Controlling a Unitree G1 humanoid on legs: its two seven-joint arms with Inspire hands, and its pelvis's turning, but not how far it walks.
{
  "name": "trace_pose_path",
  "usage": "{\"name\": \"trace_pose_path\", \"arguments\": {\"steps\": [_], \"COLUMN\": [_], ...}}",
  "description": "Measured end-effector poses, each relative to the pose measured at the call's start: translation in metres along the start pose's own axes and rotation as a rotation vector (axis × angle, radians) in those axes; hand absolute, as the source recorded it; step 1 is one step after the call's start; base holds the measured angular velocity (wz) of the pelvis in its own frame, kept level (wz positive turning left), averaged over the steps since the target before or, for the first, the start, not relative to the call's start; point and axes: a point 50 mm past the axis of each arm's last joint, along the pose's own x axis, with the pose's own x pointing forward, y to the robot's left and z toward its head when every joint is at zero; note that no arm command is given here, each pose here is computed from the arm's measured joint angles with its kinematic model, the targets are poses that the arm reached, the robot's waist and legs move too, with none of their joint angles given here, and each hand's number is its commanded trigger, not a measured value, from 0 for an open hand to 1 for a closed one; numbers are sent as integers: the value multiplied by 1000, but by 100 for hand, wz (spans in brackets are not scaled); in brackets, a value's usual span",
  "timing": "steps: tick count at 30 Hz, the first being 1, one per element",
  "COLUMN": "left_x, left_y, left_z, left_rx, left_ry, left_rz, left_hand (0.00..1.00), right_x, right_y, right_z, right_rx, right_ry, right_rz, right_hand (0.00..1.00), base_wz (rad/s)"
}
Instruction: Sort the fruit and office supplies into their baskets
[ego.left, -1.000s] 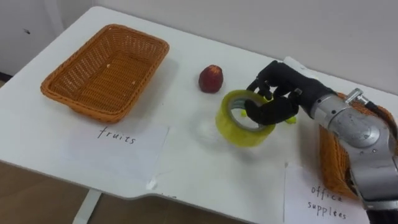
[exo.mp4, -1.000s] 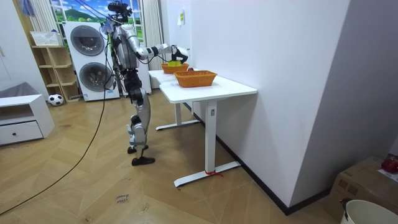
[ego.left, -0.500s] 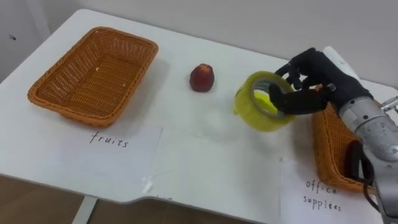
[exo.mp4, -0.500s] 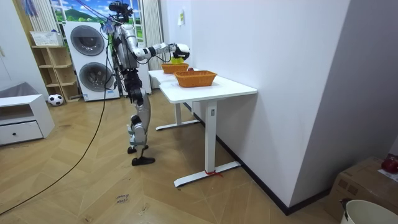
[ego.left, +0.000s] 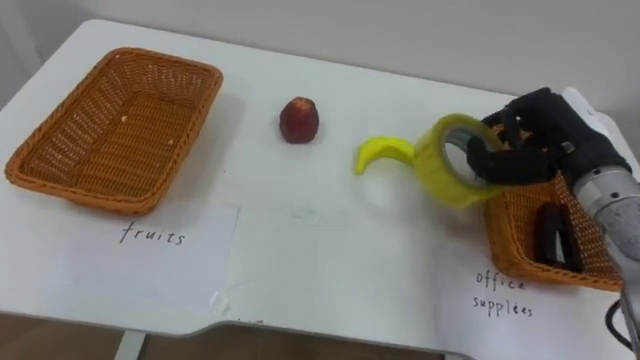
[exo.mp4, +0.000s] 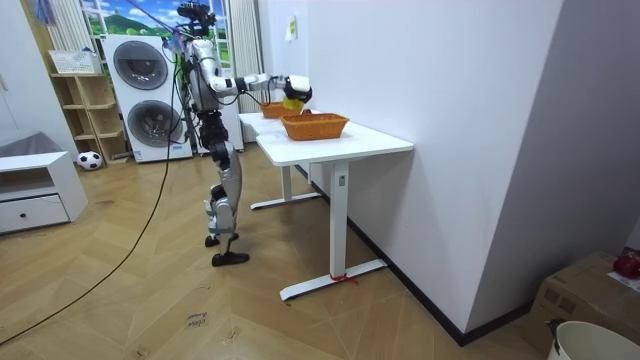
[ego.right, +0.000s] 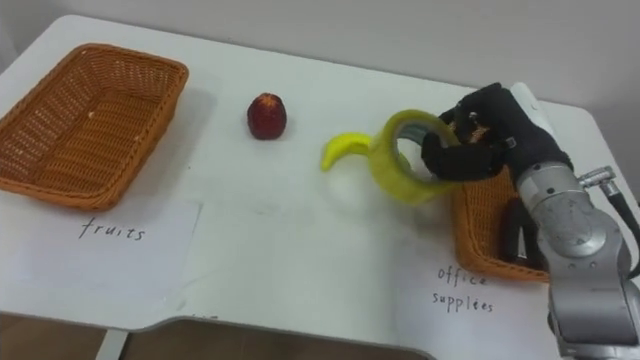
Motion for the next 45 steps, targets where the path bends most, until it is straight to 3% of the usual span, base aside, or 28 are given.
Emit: {"name": "trace_pose_path", "arguments": {"steps": [9,31,45], "left_x": [0,0,0], "left_y": [2,2,5], "left_z": [0,-1,-7], "left_rx": [-24,-46,-62], "left_ry": [-5,-11,12], "left_rz": [1,-30,-15], "left_hand": [0,0,0], "right_x": [-1,-13,-22], "right_y": [-3,-21,-17], "right_z": [-34,-50,-67], "right_rx": [43,22,27], "right_ry": [128,192,257], "right_rz": [-28,-109,-110], "right_hand": [100,100,100], "base_wz": [-3,-3,-1]}}
